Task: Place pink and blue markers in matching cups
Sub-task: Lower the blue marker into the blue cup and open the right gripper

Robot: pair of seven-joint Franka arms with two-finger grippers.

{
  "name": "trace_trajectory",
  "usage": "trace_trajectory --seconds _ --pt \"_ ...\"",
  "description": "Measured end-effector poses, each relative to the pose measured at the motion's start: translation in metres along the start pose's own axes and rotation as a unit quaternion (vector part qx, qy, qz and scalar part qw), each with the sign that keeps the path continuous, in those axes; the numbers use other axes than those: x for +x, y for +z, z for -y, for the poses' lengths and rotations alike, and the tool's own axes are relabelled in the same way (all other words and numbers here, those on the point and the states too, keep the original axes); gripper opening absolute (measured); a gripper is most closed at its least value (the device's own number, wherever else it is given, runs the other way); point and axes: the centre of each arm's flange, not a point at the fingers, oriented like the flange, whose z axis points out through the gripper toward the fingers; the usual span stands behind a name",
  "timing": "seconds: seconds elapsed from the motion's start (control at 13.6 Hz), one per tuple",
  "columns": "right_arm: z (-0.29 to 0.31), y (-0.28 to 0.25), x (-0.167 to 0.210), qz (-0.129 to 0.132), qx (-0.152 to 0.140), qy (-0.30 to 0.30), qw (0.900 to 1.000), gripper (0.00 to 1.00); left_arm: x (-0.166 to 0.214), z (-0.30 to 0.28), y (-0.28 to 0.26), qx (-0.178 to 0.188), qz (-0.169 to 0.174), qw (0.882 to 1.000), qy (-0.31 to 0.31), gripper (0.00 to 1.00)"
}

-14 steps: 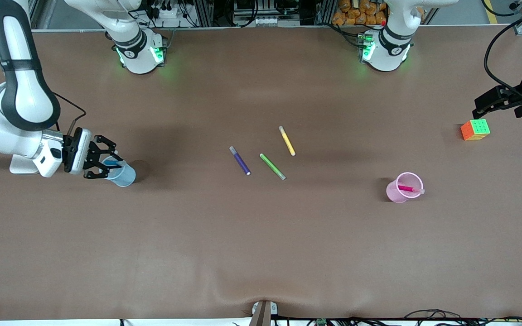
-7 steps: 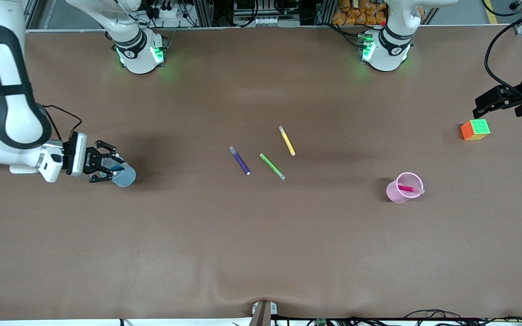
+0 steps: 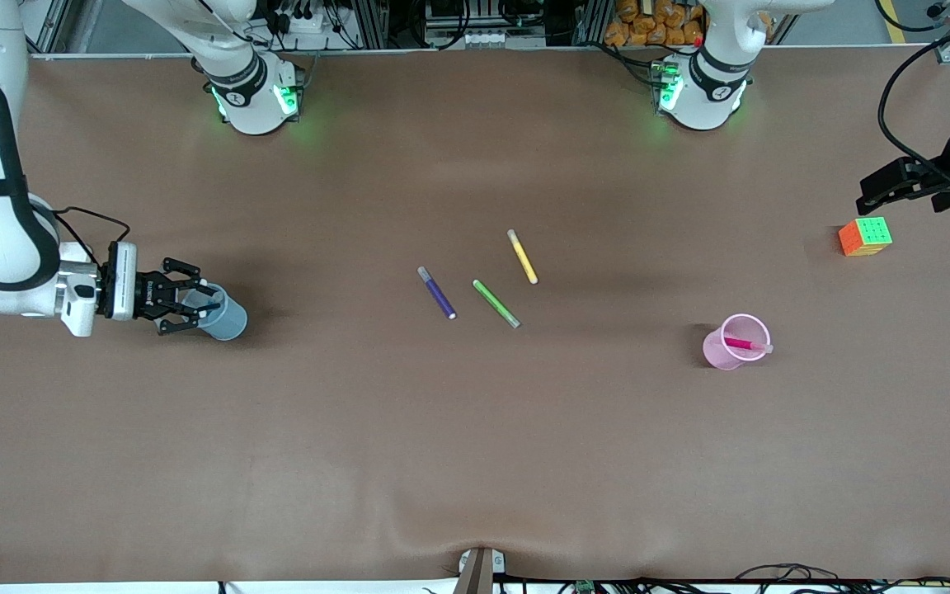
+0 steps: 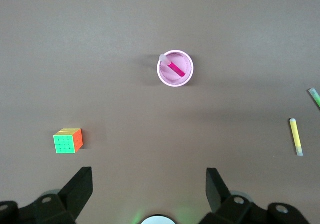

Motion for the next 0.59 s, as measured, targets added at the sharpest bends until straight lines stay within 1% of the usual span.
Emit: trace_trajectory --seconds 0.29,0.44,0.51,0.59 --pt "0.004 0.005 -0.015 -0.020 0.015 -0.012 1.000 0.24 -0.007 -0.006 0.000 0.000 0.002 1.000 -0.016 1.00" --pt "0.009 -0.002 -0.024 -0.029 0.013 -0.010 0.999 0.25 -0.010 -0.009 0.000 0.000 0.002 1.000 -0.022 1.00" --pt "0.009 -0.008 -0.027 -0.031 0.009 -0.010 0.999 0.31 -0.010 -0.009 -0.001 0.000 0.002 1.000 -0.023 1.00" --pt "0.010 -0.014 -0.027 -0.037 0.010 -0.011 0.999 0.42 -0.010 -0.009 -0.001 0.000 0.001 1.000 -0.023 1.00"
